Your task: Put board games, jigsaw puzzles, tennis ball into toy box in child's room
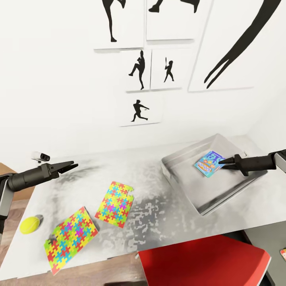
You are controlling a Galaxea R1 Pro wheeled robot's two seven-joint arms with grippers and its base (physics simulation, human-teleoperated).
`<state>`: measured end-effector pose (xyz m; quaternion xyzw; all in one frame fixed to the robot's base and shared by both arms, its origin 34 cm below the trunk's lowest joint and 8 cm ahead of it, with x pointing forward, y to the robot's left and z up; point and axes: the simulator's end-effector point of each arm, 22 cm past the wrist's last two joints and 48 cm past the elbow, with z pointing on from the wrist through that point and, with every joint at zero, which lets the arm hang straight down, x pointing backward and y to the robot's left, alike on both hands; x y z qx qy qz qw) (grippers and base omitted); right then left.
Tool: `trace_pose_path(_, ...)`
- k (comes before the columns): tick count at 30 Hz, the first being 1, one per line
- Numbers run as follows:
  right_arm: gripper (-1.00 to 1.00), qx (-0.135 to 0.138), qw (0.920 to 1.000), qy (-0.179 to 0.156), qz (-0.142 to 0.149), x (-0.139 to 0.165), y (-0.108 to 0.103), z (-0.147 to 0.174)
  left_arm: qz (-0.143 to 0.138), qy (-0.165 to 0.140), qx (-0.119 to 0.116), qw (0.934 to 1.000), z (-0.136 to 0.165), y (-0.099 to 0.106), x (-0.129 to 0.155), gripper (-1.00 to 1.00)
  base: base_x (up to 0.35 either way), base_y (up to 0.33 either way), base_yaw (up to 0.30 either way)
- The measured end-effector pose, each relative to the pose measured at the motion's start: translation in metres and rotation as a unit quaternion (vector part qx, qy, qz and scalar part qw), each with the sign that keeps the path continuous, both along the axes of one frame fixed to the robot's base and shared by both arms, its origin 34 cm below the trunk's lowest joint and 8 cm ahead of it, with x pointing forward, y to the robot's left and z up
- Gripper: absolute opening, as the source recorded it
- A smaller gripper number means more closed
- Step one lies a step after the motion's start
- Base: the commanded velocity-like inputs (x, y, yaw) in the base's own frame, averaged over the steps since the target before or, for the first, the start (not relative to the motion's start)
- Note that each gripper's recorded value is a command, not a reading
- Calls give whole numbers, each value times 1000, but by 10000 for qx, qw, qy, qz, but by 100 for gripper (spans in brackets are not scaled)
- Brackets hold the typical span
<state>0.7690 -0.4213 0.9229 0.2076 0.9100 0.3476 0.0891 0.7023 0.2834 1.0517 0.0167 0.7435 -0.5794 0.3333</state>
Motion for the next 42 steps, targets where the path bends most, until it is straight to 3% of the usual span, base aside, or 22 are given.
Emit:
trace_pose_path(9,-100,-52,9999,-92,56,6,1,5,-1,0,2,10000,0,0,0,100,0,0,0)
trace_pose_path(27,-100,-883,9959,86,169,8,-17,-10,4,-5,0,10000,1,1,0,100,0,0,0)
trace_pose_path(42,-100,-999,9949,31,96,16,-27,0,3,-5,-7,10000,0,0,0,100,0,0,0)
